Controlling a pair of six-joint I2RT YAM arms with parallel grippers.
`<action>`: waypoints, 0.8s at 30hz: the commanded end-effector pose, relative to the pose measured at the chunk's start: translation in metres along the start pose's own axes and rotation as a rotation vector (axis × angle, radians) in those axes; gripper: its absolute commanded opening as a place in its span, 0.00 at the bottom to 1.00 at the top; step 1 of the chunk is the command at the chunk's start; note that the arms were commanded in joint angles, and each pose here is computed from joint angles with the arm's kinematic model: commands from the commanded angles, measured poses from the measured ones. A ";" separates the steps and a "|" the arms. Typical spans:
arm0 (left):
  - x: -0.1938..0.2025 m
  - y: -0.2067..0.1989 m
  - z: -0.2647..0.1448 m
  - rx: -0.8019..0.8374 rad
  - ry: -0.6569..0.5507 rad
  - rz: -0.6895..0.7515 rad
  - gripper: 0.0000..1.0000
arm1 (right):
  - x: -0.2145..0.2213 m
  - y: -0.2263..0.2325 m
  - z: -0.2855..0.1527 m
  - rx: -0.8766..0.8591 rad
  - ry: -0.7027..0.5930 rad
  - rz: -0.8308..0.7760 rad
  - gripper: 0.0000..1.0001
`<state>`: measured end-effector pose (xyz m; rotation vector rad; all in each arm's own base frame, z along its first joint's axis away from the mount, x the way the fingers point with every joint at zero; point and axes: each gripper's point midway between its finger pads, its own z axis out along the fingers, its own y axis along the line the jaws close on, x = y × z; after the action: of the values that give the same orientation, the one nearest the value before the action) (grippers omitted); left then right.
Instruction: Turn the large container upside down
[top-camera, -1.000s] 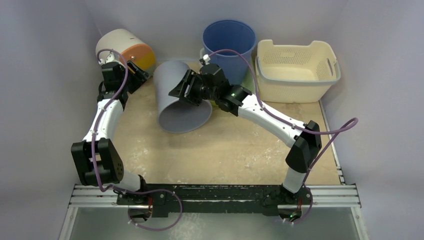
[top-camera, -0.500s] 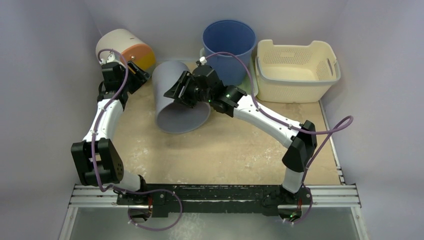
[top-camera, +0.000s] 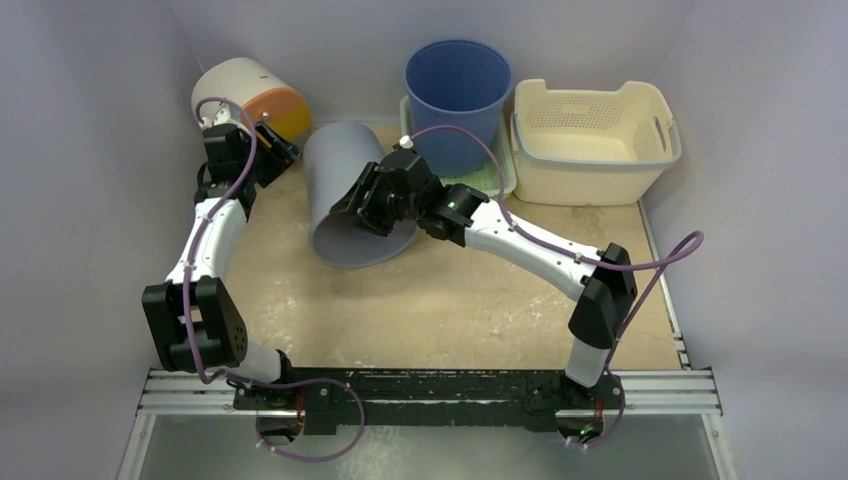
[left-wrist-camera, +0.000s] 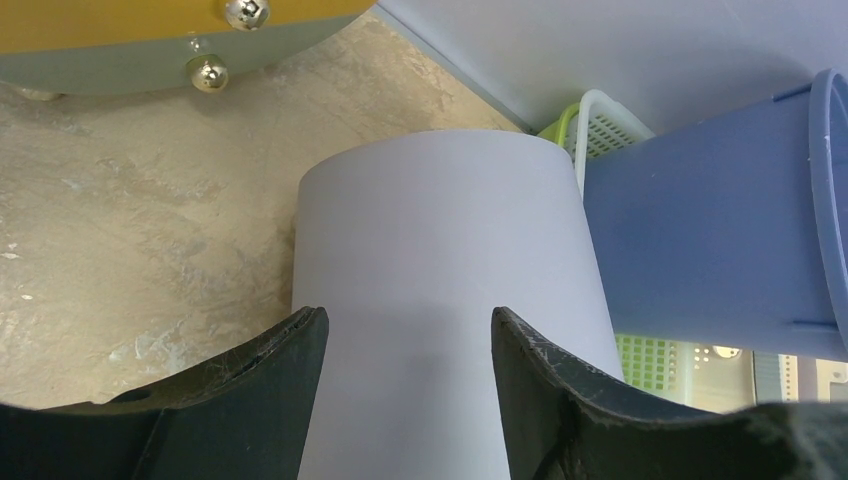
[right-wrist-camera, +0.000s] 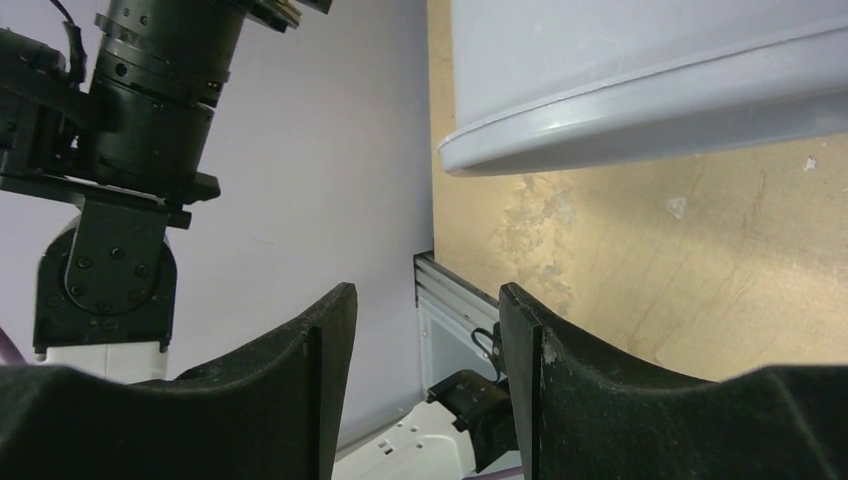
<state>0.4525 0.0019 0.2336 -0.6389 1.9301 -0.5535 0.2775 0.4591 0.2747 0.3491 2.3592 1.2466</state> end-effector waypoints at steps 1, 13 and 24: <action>-0.021 -0.016 -0.010 0.051 -0.060 0.032 0.60 | -0.021 0.033 -0.008 -0.092 -0.070 0.020 0.58; -0.020 -0.015 -0.009 0.048 -0.054 0.038 0.60 | -0.024 0.014 0.025 -0.037 -0.062 0.063 0.57; -0.018 -0.013 0.001 0.053 -0.039 0.028 0.60 | -0.051 0.007 0.042 -0.024 -0.141 0.078 0.46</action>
<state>0.4527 0.0010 0.2324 -0.6363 1.9348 -0.5585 0.3199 0.4706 0.2523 0.4580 2.3289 1.2147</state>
